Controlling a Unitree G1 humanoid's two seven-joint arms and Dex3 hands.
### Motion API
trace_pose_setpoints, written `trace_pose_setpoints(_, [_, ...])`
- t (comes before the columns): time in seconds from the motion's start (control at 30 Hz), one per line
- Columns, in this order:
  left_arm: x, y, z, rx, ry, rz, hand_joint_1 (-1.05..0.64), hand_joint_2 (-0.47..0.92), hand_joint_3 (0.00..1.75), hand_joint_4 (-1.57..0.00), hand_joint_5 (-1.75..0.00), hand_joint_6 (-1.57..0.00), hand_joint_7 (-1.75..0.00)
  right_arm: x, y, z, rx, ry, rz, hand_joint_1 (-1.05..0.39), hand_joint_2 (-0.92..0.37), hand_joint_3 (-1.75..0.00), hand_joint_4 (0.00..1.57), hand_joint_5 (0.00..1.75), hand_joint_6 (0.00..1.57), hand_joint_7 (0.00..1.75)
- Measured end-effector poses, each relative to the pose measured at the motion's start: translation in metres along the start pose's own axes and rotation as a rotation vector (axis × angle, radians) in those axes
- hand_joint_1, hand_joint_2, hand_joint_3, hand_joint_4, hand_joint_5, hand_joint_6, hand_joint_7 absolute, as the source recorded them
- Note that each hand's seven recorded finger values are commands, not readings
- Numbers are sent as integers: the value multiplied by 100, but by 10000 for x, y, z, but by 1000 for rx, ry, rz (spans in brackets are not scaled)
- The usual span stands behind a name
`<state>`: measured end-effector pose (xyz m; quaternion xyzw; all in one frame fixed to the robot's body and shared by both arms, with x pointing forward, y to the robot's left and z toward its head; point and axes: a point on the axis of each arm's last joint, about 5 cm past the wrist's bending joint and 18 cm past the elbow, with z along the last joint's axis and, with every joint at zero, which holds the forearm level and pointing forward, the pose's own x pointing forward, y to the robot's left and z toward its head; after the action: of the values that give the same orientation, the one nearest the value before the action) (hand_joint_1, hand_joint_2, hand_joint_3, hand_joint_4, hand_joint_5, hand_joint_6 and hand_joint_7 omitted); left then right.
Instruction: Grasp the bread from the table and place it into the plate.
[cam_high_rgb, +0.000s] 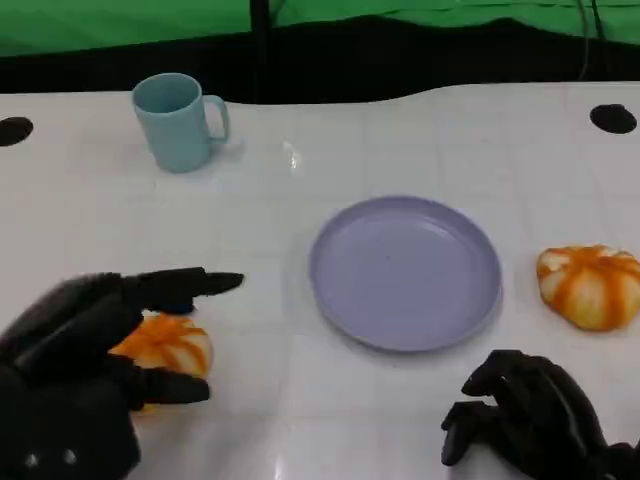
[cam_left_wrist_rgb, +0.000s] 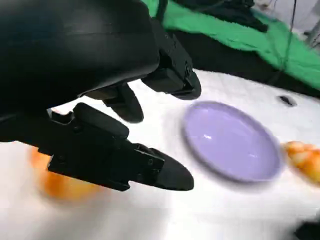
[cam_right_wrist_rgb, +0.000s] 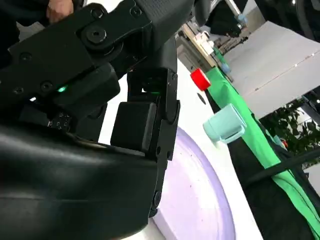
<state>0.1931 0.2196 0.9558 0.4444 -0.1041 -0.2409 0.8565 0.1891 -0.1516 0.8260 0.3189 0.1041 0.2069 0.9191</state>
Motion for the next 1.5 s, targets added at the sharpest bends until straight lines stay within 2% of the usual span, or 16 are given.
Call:
trace_pose_setpoints(0.23, [0,23,128,173,66,-37,-75,92,4,-41,-11,-30,0,-1,0,0,0,0,0,-104,-75,-1,156,76,157,37])
trace_pose_setpoints(0.37, [10,43,217,382,170,-119,-73,90,1,-39,-6,-29,0,-3,-2,0,-1,0,-1,-104,-74,0,155,77,157,37])
trace_pose_setpoints(0.5, [55,-13,250,506,248,-164,-73,87,0,-39,-4,-28,0,-5,-4,0,-1,0,-1,-104,-74,0,156,77,157,37])
trace_pose_setpoints(0.7, [159,-84,274,611,293,-195,-71,84,0,-41,-4,-29,0,-6,-3,-1,-1,0,-2,-104,-75,-1,155,77,157,37])
trace_pose_setpoints(0.93, [333,-285,124,619,355,-275,-70,85,0,-41,-3,-28,0,-9,-2,-2,-1,0,-1,-104,-74,0,155,77,157,36])
trace_pose_setpoints(1.07, [423,-350,24,615,371,-286,-67,86,1,-43,-3,-29,-1,-12,-3,-5,-1,1,-1,-104,-74,0,156,77,157,37])
trace_pose_setpoints(1.23, [490,-485,-175,599,388,-307,-63,87,0,-45,-3,-31,-1,-19,1,0,-1,1,0,-103,-74,0,156,76,157,37])
trace_pose_setpoints(1.37, [552,-549,-273,578,385,-288,-57,87,0,-49,-4,-34,-1,-15,5,2,-2,0,2,-104,-73,0,157,76,157,37])
trace_pose_setpoints(1.47, [588,-574,-325,585,383,-272,-51,90,1,-69,-15,-42,-4,-17,5,3,-2,0,1,-104,-73,0,157,76,157,37])
trace_pose_setpoints(1.5, [596,-583,-347,581,377,-267,-47,91,3,-67,-71,-55,-3,-17,5,3,-2,0,1,-103,-73,0,156,76,157,37])
